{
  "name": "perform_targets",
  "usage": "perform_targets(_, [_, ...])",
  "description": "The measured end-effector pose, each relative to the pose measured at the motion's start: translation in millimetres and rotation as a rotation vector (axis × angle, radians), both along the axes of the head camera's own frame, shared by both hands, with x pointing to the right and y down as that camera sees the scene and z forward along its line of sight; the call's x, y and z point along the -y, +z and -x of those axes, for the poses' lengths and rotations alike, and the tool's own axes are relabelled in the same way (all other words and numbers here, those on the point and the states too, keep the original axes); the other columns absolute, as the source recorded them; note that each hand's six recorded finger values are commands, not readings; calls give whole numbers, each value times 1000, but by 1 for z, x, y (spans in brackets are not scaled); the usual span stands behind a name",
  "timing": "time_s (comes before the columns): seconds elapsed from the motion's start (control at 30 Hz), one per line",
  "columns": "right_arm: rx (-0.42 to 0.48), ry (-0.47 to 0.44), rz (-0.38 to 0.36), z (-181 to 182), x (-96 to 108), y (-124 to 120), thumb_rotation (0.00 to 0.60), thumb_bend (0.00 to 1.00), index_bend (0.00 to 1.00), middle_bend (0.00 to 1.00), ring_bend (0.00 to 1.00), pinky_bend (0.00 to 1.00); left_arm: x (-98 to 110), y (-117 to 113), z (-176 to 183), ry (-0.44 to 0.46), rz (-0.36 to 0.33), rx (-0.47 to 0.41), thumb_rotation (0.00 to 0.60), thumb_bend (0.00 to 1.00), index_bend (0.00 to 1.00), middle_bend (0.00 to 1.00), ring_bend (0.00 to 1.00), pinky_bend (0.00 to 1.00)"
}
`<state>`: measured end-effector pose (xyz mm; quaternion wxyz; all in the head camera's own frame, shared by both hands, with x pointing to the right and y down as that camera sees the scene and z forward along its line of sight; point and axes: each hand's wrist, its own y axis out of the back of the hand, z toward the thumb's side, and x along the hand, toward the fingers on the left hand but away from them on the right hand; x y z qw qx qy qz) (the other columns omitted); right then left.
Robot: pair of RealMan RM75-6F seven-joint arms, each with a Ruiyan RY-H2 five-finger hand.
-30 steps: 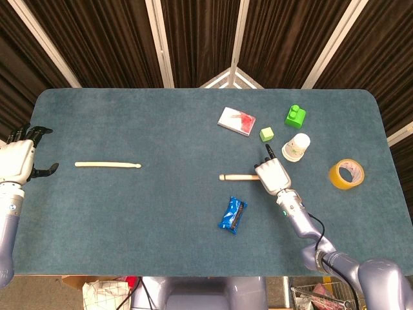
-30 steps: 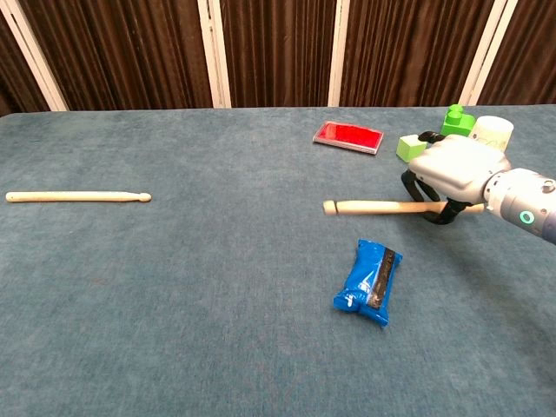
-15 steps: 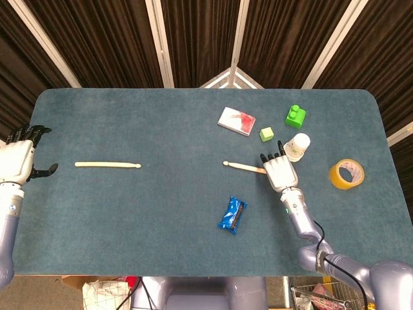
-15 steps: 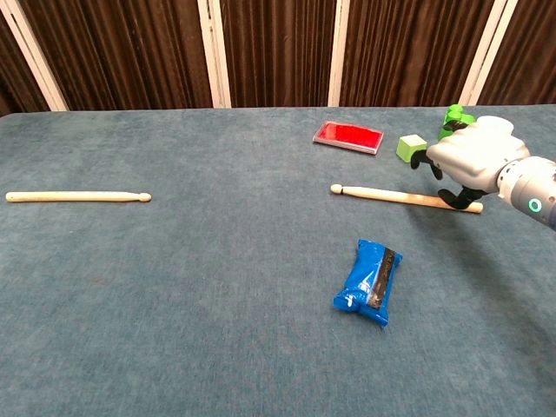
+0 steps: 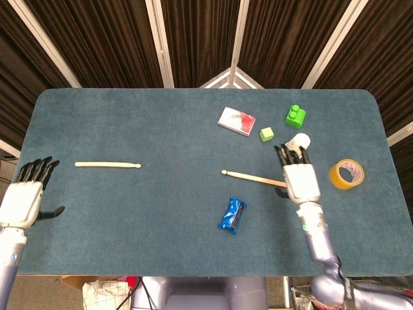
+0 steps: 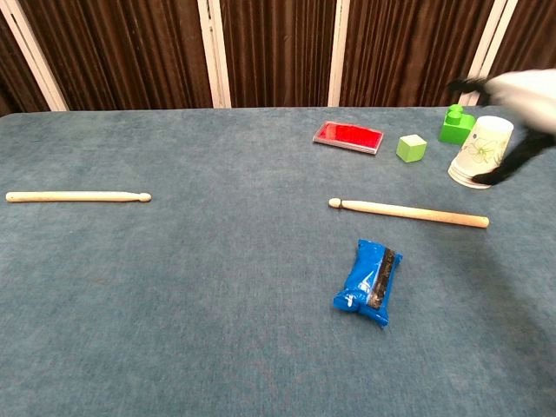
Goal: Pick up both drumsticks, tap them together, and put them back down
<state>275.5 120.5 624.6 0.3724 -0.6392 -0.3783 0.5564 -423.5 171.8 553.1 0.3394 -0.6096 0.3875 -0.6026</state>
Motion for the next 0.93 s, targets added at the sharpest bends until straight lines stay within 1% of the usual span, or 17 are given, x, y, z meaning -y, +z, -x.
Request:
perform_targets(0.1, [59,53,-46,-21,-16,-19,600,191,29,73,140,28,-23,-2,2,-7,-40,-8,600,234,87,4,0,0])
perform_targets(0.13, [71,59,-65,-27,-21,-25,600,191,29,71,133,24,-31,-3,4,-11,-57,-10,600,234,87,3,0,0])
perform_targets(0.2, [77,52,-113,-39,-33,-39,600,191,29,68,127,21,-41,-4,7,-12,-82,-13,600,234,86,3,0,0])
perform_targets(0.23, [66,41,-135,-44,-38,-44,600,191,29,66,126,20,-46,-6,8,-5,-107,-15,600,234,86,3,0,0])
perform_targets(0.33, [-2,-5,-200,-61,-59,-61,600,191,29,63,125,19,-55,-7,11,-1,-137,-11,600,235,86,4,0,0])
perform_targets(0.43, [-56,-35,-216,-76,-81,-71,600,191,29,59,124,19,-67,-6,14,-20,-134,-15,600,234,86,3,0,0])
perform_targets(0.53, [-104,-68,-236,-87,-93,-80,600,191,29,48,119,19,-76,-5,17,-33,-112,-14,600,234,87,1,0,0])
perform_targets(0.63, [-161,-102,-220,-99,-104,-82,600,191,29,42,115,14,-78,-8,20,-32,-111,-5,600,234,87,0,0,0])
perform_targets(0.77, [-171,-116,-195,-106,-107,-80,600,191,29,40,112,11,-80,-14,26,-49,-116,-4,600,229,87,0,0,0])
perform_targets(0.87, [-172,-112,-160,-111,-107,-76,600,191,29,40,112,11,-81,-16,31,-50,-109,12,600,212,87,0,0,0])
perform_targets(0.93, [-182,-107,-123,-117,-108,-71,600,191,29,40,111,11,-80,-16,35,-39,-100,28,600,211,87,0,0,0])
